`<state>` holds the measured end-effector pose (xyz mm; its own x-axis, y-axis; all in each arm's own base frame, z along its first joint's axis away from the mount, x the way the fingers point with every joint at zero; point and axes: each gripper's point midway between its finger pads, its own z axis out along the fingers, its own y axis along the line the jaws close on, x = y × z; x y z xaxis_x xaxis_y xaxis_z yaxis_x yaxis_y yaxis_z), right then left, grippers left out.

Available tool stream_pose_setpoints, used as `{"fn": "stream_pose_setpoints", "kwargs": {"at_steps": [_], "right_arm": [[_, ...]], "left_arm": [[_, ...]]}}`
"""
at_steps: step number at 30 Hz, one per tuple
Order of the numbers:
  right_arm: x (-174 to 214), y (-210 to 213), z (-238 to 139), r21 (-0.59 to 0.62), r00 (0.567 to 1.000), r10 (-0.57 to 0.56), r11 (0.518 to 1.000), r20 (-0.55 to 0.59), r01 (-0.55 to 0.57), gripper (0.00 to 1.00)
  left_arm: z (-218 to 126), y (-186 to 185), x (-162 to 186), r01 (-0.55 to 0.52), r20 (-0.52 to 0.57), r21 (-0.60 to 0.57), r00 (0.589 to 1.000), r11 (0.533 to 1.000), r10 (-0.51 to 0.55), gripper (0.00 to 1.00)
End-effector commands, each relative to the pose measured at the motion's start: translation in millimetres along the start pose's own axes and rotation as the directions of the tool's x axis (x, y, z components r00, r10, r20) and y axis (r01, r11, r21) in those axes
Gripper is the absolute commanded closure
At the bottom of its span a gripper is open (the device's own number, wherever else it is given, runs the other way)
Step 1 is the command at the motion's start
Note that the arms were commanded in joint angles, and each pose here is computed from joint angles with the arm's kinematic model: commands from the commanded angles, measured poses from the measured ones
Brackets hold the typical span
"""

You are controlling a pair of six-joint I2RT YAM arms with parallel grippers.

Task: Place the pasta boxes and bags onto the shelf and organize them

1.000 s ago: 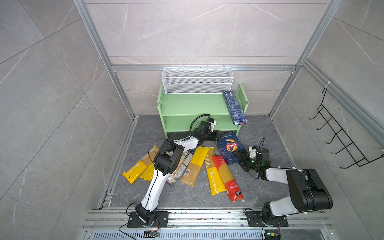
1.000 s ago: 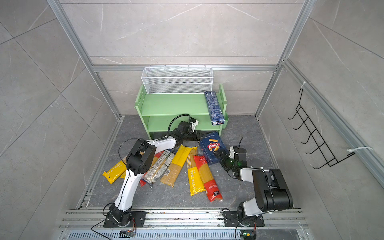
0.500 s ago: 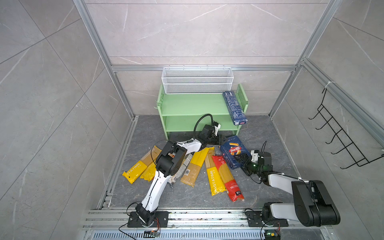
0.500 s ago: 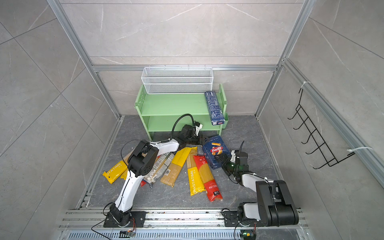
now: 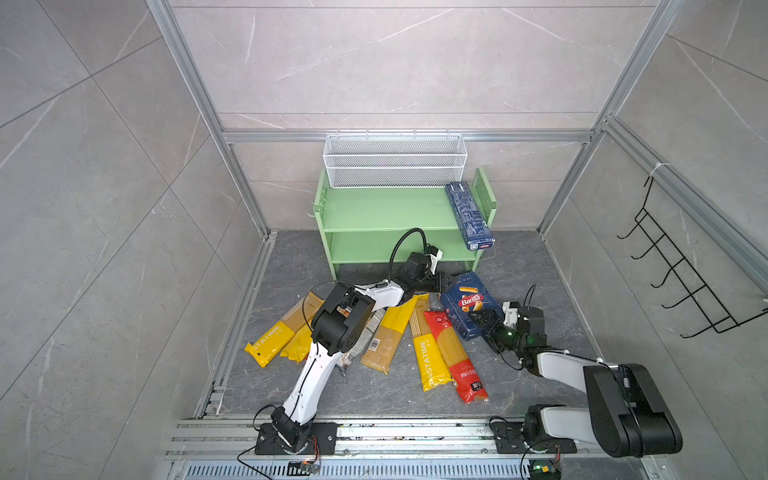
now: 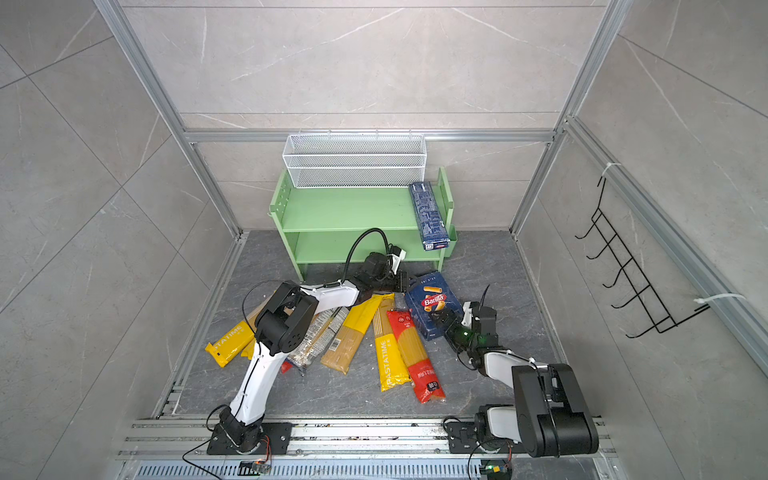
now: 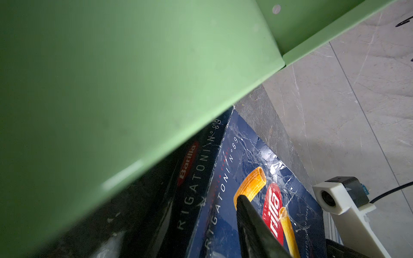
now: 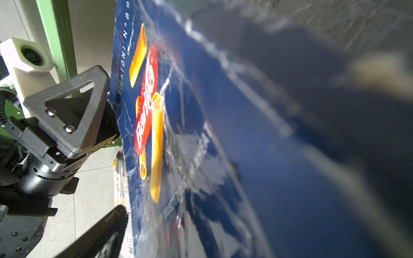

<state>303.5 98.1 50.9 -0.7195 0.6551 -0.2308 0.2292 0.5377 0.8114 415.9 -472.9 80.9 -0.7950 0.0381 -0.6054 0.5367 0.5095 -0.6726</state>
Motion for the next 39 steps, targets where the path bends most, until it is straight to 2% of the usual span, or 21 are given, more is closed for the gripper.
{"fn": "stream_pose_setpoints", "kwargs": {"at_steps": [1, 6, 7, 11, 15, 19, 21, 23, 24, 27, 31, 39], "right_arm": [[30.2, -21.0, 3.6, 0.05, 0.993, 0.046, 0.998, -0.108, -0.041, 0.01], [30.4, -19.1, 4.1, 0.041, 0.993, 0.031, 0.999, -0.115, -0.027, 0.06], [29.9, -18.4, 4.0, 0.042, 0.993, 0.029, 0.999, -0.116, -0.025, 0.1], [27.1, -15.8, 2.3, 0.05, 0.994, 0.019, 0.999, -0.111, -0.013, 0.36], [25.7, -12.8, 0.2, 0.045, 0.994, 0.008, 0.999, -0.105, -0.003, 0.48], [23.7, -8.8, -2.7, 0.036, 0.996, -0.003, 0.999, -0.093, 0.006, 0.57], [24.0, -7.3, -4.6, 0.034, 0.996, -0.007, 0.999, -0.09, 0.01, 0.58], [24.3, -6.8, -6.7, 0.037, 0.996, -0.011, 0.999, -0.088, 0.014, 0.65], [24.8, -5.9, -7.5, 0.036, 0.996, -0.014, 0.999, -0.091, 0.017, 0.69], [24.4, -3.9, -11.0, 0.044, 0.995, -0.028, 0.999, -0.092, 0.032, 0.79], [22.6, -3.0, -15.4, 0.073, 0.994, -0.043, 0.996, -0.097, 0.05, 0.8], [18.8, 11.2, -20.6, 0.03, 0.994, -0.069, 0.997, -0.087, 0.072, 0.86]], "left_arm": [[15.7, -51.4, 133.9, 0.129, -0.393, 0.081, 0.915, 0.988, -0.087, 0.53], [16.1, -52.7, 138.2, 0.128, -0.4, 0.08, 0.913, 0.989, -0.086, 0.53], [16.2, -52.7, 138.2, 0.127, -0.399, 0.08, 0.913, 0.989, -0.085, 0.53], [16.3, -53.1, 138.9, 0.126, -0.4, 0.082, 0.913, 0.989, -0.083, 0.54], [14.9, -53.0, 139.9, 0.126, -0.401, 0.08, 0.912, 0.989, -0.084, 0.54], [13.6, -52.7, 140.2, 0.119, -0.401, 0.078, 0.913, 0.99, -0.078, 0.54], [13.0, -52.1, 141.2, 0.119, -0.405, 0.075, 0.911, 0.99, -0.079, 0.54], [12.6, -49.4, 142.9, 0.117, -0.407, 0.068, 0.91, 0.991, -0.08, 0.54], [6.7, -59.8, 130.2, 0.103, -0.383, 0.082, 0.921, 0.991, -0.064, 0.53], [0.7, -60.0, 121.0, 0.088, -0.364, 0.069, 0.93, 0.994, -0.057, 0.5], [-11.6, -58.4, 105.1, 0.058, -0.341, 0.033, 0.939, 0.998, -0.043, 0.46], [-43.8, -58.3, 67.6, -0.004, -0.275, -0.046, 0.961, 0.999, -0.009, 0.42]]}}
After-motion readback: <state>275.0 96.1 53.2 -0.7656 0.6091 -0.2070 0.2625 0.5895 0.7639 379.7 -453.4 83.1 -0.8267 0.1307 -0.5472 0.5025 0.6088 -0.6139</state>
